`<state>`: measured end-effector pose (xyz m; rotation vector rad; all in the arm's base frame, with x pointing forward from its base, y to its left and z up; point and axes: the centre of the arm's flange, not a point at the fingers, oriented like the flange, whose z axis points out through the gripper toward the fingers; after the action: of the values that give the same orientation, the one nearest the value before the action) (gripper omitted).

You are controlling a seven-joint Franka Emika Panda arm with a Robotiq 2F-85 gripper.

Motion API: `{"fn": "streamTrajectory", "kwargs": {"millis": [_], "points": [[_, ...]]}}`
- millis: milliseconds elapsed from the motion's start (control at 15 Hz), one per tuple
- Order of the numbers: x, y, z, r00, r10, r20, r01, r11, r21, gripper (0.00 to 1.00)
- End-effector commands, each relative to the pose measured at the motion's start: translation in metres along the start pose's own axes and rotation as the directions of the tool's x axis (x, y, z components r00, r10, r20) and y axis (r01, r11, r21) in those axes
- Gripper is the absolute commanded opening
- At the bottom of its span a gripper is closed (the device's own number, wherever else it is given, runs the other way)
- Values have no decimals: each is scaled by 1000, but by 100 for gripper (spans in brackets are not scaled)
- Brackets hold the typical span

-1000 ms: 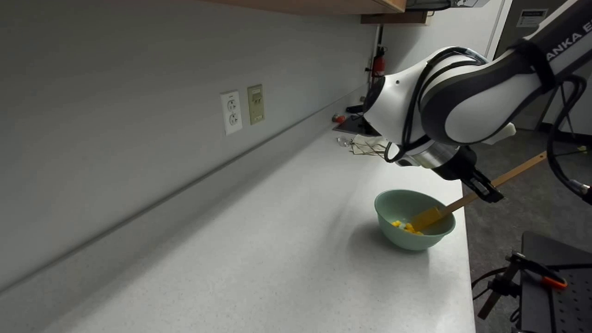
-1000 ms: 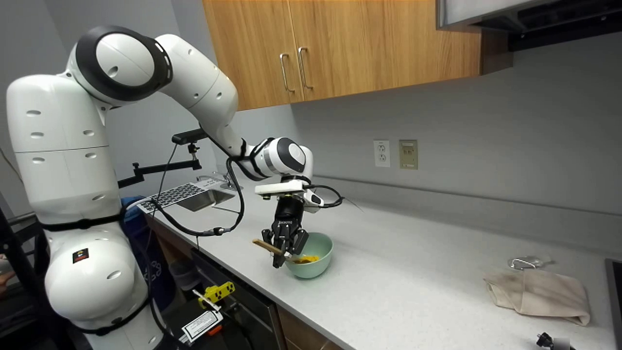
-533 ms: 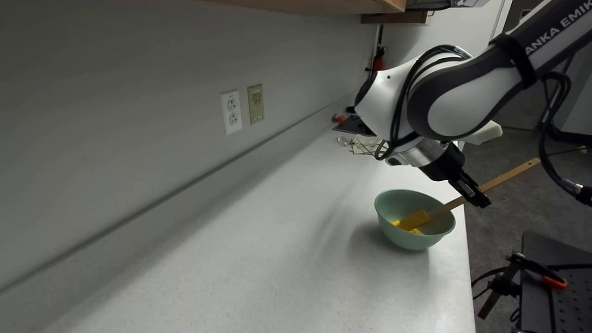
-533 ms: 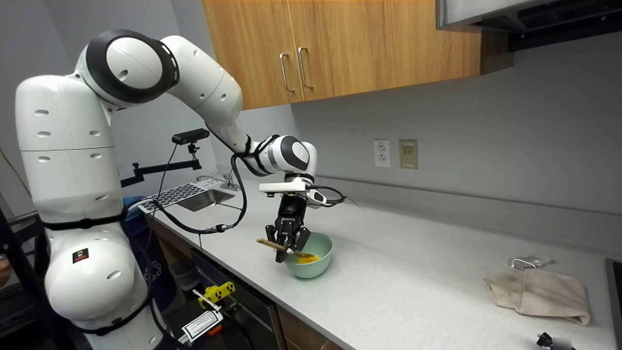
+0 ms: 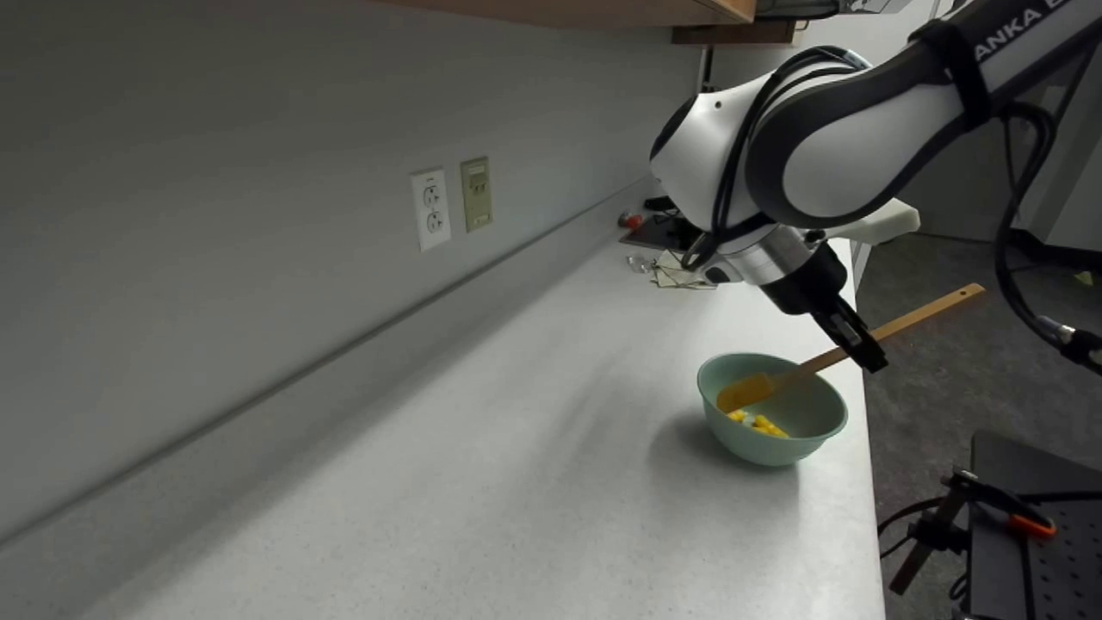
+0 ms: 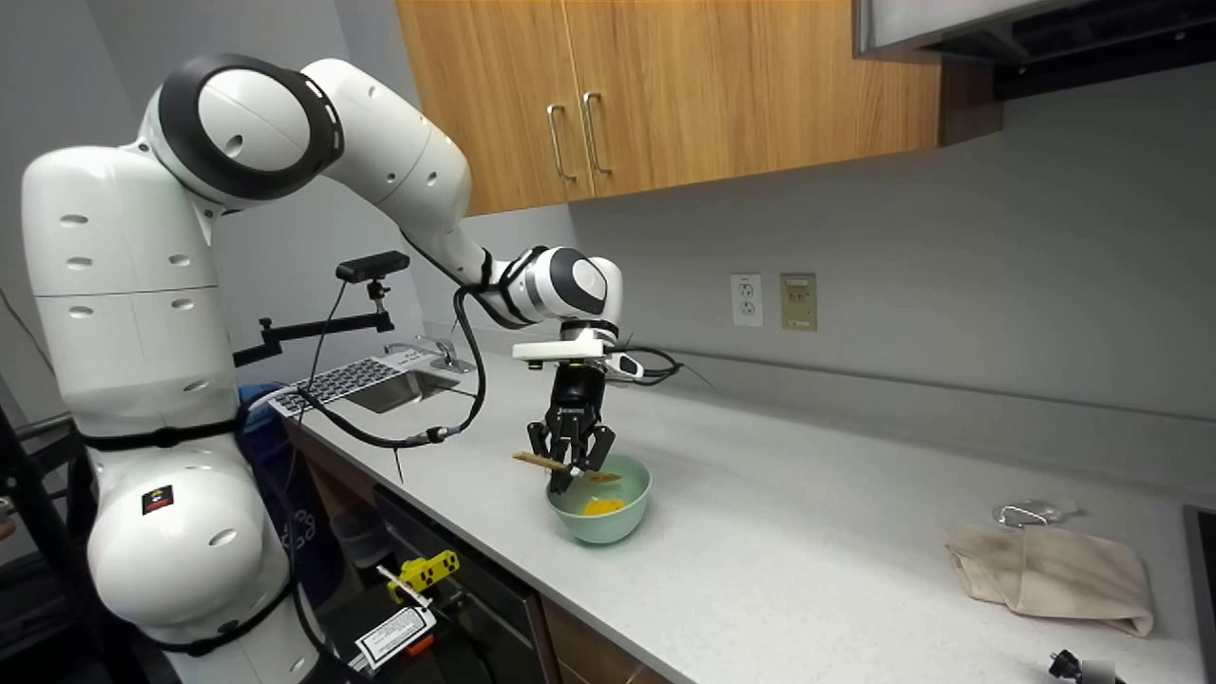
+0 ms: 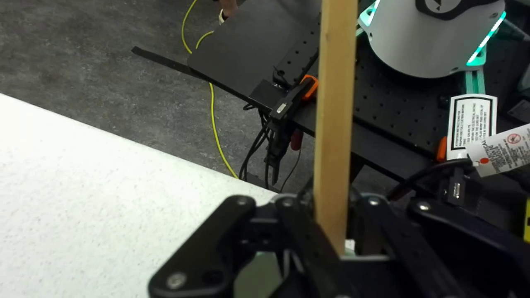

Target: Mix in the bowl with the spatula

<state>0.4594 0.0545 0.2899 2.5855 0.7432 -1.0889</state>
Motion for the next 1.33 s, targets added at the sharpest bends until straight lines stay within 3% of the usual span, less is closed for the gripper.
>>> {"fn": "streamTrajectory", "kwargs": {"millis": [0, 600, 1267], "points": [[-7, 5, 5, 1000, -3, 9, 2, 1000, 16, 2], [-3, 10, 31, 991, 7, 134, -7, 1000, 1, 2], [15, 16, 44, 990, -27, 137, 25, 1000, 16, 2]]}}
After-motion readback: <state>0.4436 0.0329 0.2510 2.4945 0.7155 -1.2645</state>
